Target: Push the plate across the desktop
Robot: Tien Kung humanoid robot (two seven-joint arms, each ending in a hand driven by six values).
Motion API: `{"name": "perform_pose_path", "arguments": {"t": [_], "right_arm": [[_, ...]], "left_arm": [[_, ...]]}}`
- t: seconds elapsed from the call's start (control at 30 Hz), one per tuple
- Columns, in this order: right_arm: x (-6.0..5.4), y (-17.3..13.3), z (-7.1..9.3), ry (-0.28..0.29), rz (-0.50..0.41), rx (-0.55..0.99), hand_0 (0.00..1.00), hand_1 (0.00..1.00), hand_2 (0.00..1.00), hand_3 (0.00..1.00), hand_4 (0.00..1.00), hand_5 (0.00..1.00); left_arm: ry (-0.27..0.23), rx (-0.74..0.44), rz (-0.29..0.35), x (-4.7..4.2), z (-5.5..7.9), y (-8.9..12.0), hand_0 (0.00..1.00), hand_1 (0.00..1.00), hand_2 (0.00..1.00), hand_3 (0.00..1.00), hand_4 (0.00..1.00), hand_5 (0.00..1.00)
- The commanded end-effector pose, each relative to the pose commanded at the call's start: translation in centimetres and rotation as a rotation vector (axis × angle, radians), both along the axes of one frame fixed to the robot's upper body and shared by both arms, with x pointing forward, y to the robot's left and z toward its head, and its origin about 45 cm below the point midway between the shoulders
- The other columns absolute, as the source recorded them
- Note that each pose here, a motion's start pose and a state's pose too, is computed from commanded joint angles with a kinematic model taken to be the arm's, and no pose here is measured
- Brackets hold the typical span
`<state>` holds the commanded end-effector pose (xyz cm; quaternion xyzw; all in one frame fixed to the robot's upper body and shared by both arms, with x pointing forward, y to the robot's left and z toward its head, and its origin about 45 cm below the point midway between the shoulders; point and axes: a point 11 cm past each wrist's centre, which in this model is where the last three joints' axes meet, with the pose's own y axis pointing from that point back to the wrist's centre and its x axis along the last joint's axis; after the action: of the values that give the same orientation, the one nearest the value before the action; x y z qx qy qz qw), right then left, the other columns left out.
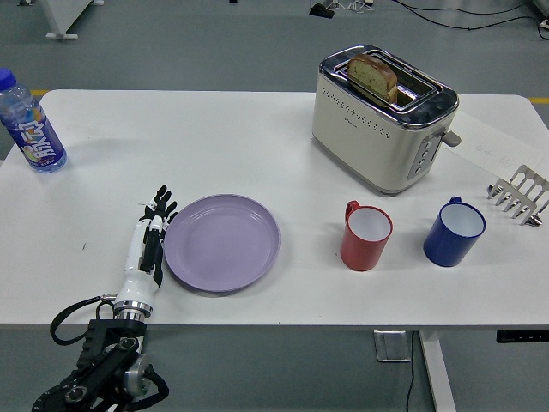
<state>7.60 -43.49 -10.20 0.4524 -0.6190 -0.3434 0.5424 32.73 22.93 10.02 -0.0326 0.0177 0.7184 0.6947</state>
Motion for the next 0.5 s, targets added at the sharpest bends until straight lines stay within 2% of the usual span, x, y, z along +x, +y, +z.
{"name": "perform_pose_path", "arguments": {"t": [0.2,0.37,0.5], "right_arm": [[0.0,0.0,0.0,-0.001,-0.001,-0.001,0.647,0.634,0.708,0.654,0.210,0.274],[0.0,0.0,0.0,-0.002,-0.002,-0.001,0.646,0.634,0.708,0.654,0.210,0.274],[0.1,0.0,0.0,-0.002,-0.001,0.000,0.646,0.634,0.708,0.654,0.210,0.273]], "left_arm": [[0.017,-0.003,-0.041,-0.49,-0.5,-1.3,0.893,0.942,0.986,0.966,0.538,0.998],[0.015,-0.002,-0.090,-0.80,-0.4,-2.7,0.893,0.941,0.986,0.966,0.538,0.998],[0.015,-0.002,-0.103,-0.81,-0.4,-3.1,0.892,0.941,0.986,0.966,0.538,0.998]]}}
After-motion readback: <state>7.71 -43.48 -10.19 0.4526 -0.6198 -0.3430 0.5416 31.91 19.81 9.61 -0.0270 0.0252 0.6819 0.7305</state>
